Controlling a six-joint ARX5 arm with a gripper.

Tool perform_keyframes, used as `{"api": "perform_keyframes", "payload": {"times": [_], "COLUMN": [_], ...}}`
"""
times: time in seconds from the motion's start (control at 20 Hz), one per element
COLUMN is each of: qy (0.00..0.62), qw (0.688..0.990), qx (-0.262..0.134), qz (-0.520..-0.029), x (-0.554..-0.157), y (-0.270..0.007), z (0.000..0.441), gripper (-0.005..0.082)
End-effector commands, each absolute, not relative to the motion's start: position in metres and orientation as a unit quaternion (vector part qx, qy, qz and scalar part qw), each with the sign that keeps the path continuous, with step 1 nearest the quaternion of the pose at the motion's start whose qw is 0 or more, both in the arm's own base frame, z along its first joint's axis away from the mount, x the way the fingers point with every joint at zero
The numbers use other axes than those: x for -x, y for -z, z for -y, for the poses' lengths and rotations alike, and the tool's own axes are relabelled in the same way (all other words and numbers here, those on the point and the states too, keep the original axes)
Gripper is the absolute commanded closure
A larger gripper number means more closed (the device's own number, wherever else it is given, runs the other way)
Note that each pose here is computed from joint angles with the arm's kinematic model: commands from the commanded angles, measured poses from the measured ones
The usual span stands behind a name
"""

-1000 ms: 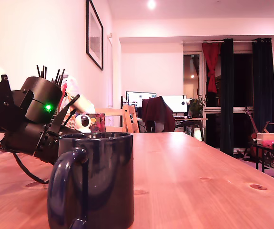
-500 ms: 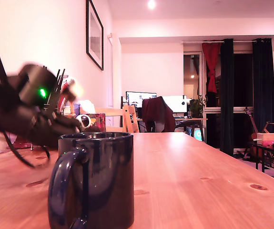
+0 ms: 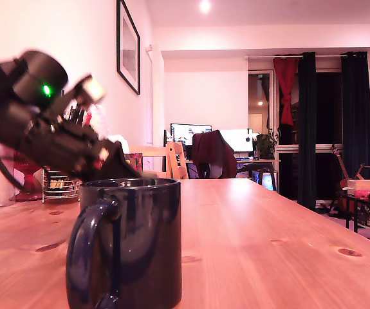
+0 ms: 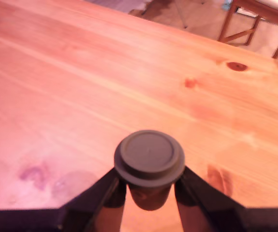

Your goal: Pick the coffee capsule and then drop it inside the coffee cup in front of you

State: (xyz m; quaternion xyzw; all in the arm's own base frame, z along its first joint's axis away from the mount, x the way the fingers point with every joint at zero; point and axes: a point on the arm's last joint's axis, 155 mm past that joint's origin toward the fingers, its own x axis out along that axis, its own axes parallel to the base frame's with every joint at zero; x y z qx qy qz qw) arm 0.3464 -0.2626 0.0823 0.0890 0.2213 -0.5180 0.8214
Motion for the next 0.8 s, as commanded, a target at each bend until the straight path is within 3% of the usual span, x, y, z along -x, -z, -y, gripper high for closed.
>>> {"api": "perform_keyframes", "payload": {"times": [0.0,0.75], "qy": [0.515,0.491], "qw": [0.822,0.84], "qx": [-0.088,-0.071], "qz": [-0.228,-0.222], "x": [-0.335,-0.281], "y": [-0.078,-0.094], "z": [0.254,0.223], "gripper": [0.0632,0.0632]}}
